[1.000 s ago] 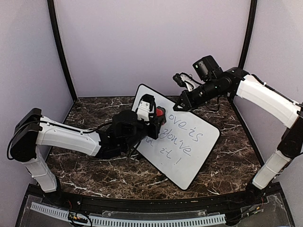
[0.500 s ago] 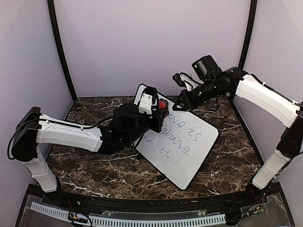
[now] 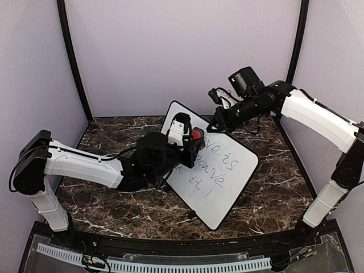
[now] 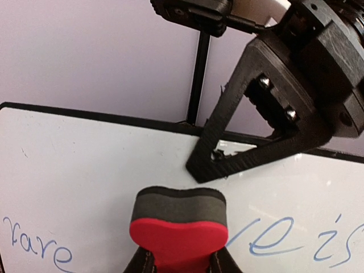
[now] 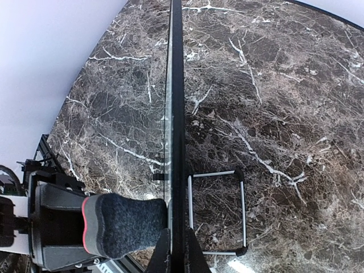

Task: Erase the whiteboard
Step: Erase the whiteboard from the whiteboard stand.

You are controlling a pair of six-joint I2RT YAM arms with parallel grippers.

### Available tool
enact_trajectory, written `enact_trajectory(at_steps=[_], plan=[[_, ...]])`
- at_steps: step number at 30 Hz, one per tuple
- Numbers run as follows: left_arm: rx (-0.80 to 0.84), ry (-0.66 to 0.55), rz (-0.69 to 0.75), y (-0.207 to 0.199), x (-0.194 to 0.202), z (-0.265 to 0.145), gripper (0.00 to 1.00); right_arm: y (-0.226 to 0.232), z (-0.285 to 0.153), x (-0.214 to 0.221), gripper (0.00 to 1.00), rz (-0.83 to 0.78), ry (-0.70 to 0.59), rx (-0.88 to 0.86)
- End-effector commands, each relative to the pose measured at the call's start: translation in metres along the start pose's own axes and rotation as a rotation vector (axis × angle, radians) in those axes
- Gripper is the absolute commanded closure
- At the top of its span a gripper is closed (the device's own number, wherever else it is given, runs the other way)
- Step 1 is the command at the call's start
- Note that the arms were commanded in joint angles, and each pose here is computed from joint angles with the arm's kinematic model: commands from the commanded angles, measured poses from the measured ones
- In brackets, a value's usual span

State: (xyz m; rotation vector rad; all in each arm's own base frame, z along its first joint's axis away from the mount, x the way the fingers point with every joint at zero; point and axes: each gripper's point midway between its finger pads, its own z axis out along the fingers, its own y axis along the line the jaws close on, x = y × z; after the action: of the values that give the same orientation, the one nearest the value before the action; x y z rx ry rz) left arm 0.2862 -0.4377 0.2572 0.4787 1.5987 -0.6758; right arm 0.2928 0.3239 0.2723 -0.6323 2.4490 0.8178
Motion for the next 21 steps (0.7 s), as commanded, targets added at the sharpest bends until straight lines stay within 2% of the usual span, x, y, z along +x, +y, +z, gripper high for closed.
enact_trajectory(at_steps=[1, 6, 15, 21], plan=[[0.026, 0.085, -0.001, -0.007, 0.040, -0.013, 0.95, 0.014, 0.001, -0.008, 1.00, -0.012, -0.049, -0.041], [0.001, 0.092, -0.006, 0.000, 0.047, -0.020, 0.95, 0.014, 0.001, -0.002, 1.00, -0.021, -0.066, -0.058], [-0.031, -0.026, 0.038, 0.002, -0.011, -0.010, 0.95, 0.008, -0.007, 0.008, 1.00, -0.027, -0.105, -0.043], [-0.043, -0.046, 0.029, 0.015, -0.030, 0.004, 0.95, 0.008, -0.010, 0.007, 1.00, -0.016, -0.110, -0.038]])
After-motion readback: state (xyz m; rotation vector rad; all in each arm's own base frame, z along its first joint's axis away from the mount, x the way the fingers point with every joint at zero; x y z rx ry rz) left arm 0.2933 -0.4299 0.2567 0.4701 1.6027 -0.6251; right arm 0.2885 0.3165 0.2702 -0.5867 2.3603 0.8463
